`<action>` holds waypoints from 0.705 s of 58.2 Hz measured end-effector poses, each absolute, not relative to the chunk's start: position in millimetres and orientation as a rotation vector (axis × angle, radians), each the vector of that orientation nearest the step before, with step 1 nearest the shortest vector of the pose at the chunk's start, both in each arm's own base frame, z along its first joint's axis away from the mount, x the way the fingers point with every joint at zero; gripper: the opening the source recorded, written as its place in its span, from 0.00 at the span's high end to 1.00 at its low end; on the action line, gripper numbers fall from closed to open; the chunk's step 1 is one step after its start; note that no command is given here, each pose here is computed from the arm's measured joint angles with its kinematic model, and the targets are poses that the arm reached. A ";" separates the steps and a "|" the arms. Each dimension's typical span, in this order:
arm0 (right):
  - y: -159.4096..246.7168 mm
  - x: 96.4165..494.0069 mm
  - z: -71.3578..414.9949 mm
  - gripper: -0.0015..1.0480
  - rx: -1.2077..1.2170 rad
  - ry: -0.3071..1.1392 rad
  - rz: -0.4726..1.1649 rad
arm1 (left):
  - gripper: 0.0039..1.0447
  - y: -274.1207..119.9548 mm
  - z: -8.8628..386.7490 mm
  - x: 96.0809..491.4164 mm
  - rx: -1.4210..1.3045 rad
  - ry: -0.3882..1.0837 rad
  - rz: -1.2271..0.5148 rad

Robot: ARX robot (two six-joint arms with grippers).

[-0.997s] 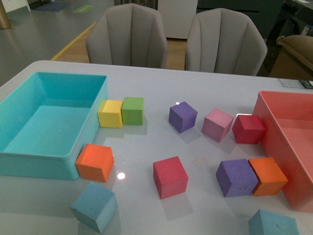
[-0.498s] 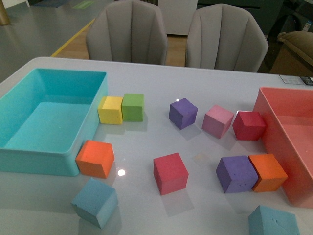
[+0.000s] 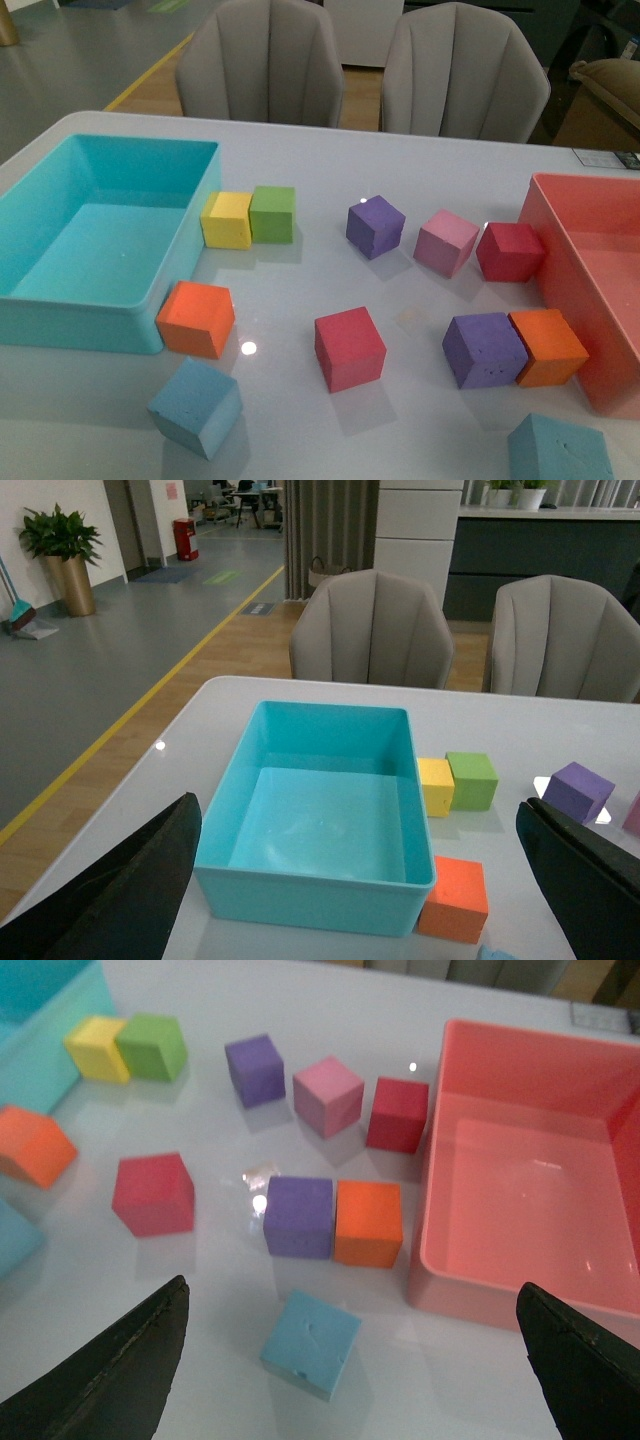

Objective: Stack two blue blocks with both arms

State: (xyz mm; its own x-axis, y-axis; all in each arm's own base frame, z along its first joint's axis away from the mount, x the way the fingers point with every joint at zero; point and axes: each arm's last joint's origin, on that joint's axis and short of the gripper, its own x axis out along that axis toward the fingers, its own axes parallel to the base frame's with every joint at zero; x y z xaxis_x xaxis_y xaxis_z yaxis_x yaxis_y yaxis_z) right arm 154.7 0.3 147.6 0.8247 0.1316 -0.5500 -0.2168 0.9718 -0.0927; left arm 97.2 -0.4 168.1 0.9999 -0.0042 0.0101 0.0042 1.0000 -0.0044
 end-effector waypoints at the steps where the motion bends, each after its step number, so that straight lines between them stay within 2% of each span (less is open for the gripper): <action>1: 0.7 160.3 143.8 0.09 -0.155 0.602 0.185 | 0.08 -0.4 168.1 97.2 -0.004 -0.010 -0.004; 10: 7.6 194.4 97.5 0.09 -0.161 0.879 0.159 | 0.08 -0.4 168.1 97.2 -0.004 -0.010 -0.005; 17: 14.2 202.8 71.4 0.09 -0.168 1.000 0.135 | 0.08 -0.4 168.1 97.2 -0.004 -0.010 -0.005; 28: 23.8 212.6 45.8 0.09 -0.145 1.084 0.104 | 0.08 -0.4 168.1 97.2 -0.004 -0.010 -0.005; 41: 29.8 227.3 37.5 0.09 -0.069 1.110 0.069 | 0.08 -0.4 168.1 97.2 -0.004 -0.010 -0.005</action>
State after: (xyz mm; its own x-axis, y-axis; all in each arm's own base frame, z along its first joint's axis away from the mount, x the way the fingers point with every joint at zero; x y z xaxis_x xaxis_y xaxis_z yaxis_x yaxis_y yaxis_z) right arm 227.3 29.8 37.5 0.4433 0.0209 -0.8962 -0.0899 0.9957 -0.0213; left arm 97.2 -0.4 168.1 0.9999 -0.0046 0.0101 0.0046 1.0000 -0.0044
